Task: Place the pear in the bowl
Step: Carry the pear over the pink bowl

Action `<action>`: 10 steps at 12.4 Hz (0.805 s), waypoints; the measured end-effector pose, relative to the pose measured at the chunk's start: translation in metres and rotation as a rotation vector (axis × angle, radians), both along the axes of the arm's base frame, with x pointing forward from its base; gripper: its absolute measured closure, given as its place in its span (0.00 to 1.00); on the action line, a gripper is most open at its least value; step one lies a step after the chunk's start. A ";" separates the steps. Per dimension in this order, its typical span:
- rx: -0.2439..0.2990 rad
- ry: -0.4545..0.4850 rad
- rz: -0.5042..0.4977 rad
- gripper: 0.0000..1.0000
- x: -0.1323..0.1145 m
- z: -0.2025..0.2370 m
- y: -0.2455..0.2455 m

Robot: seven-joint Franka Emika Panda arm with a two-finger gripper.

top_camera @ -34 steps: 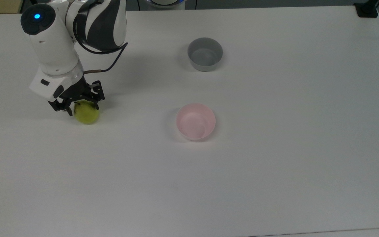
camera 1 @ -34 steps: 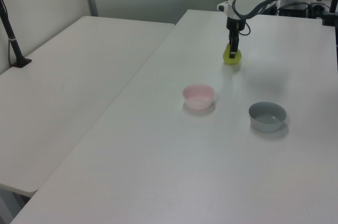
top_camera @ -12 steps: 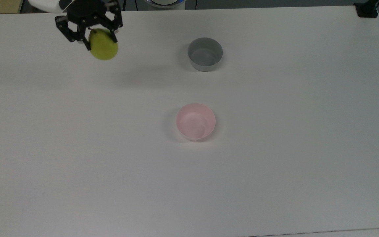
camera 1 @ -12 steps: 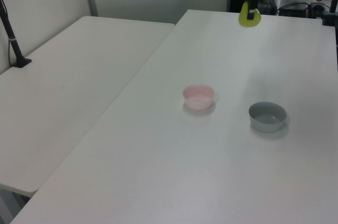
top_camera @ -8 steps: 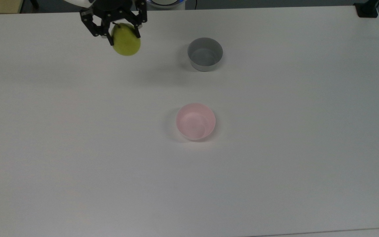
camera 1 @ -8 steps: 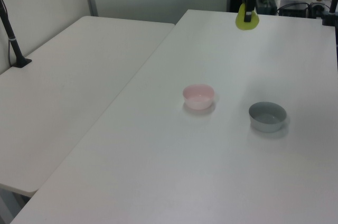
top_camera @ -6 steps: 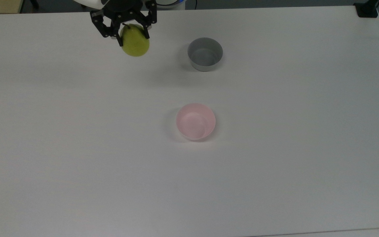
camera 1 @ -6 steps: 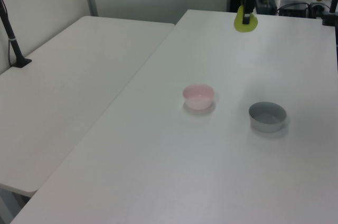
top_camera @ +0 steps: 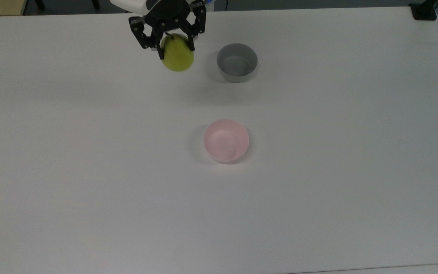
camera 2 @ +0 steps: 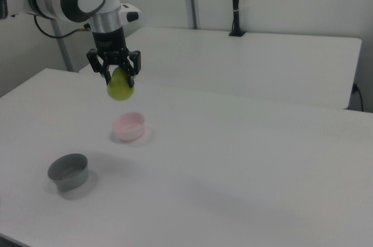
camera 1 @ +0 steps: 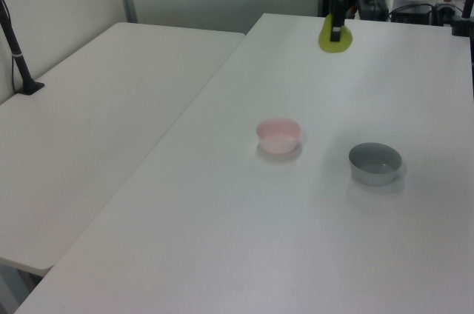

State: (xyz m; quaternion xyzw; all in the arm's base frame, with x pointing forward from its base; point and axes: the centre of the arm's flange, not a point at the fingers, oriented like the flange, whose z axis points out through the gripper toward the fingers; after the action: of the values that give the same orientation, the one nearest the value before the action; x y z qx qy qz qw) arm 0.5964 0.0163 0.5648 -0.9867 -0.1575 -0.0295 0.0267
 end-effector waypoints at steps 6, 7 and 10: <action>0.001 -0.059 -0.042 0.34 0.041 -0.058 0.057; 0.000 -0.065 -0.048 0.34 0.049 -0.074 0.065; 0.003 -0.095 -0.078 0.34 0.067 -0.116 0.090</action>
State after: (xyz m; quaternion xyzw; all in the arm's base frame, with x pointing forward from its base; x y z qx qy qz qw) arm 0.6637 0.1061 0.4488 -0.9895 -0.1200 -0.0776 0.0198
